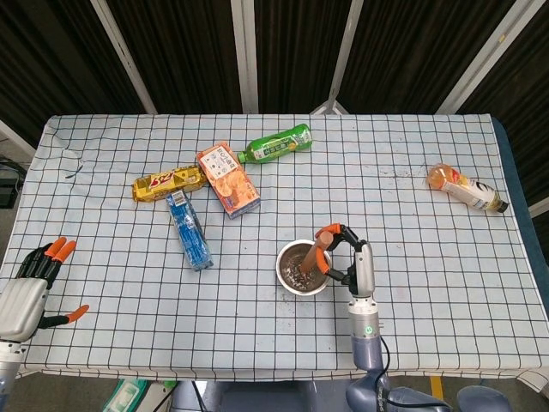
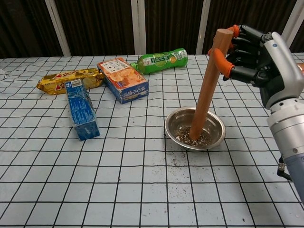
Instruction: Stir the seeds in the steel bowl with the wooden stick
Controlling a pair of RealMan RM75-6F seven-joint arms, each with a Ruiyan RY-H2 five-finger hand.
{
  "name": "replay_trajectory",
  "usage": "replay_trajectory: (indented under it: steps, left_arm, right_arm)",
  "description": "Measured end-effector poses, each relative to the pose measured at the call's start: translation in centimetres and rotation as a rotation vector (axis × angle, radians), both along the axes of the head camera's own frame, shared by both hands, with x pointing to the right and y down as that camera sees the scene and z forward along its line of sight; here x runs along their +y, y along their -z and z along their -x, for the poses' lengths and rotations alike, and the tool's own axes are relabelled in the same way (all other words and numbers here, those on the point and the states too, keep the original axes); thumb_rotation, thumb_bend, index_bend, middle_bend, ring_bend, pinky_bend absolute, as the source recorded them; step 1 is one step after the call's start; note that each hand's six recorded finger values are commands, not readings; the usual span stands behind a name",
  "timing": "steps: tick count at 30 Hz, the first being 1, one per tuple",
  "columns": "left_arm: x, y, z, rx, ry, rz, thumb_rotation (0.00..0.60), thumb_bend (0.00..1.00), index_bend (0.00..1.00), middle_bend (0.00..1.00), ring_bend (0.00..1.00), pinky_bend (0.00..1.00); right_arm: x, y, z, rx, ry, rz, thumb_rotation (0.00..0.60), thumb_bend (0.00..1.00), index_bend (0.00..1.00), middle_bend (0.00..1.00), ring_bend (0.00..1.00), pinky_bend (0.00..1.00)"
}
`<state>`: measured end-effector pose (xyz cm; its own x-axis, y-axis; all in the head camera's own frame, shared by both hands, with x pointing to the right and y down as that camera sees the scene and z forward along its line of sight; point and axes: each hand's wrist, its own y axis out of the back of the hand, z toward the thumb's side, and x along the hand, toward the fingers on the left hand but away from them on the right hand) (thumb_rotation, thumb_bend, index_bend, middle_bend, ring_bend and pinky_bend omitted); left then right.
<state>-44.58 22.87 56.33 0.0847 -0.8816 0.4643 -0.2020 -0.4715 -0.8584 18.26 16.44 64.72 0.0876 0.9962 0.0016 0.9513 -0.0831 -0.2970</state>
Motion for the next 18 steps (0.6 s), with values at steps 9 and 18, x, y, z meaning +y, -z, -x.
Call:
replay_trajectory:
  steps: [9,18]
  left_arm:
    - [0.0,0.0,0.0,0.002,0.000,-0.001,0.600,0.05,0.00,0.00,0.00,0.00]
    - [0.0,0.0,0.0,0.002,-0.001,-0.002,0.600,0.05,0.00,0.00,0.00,0.00]
  right_arm:
    - [-1.1,2.2,-0.2,-0.010,-0.004,-0.049,0.600,0.61,0.66,0.56,0.60,0.63]
    - [-0.5,1.5,-0.3,0.010,-0.001,-0.020,0.600,0.61,0.66,0.56,0.60,0.63]
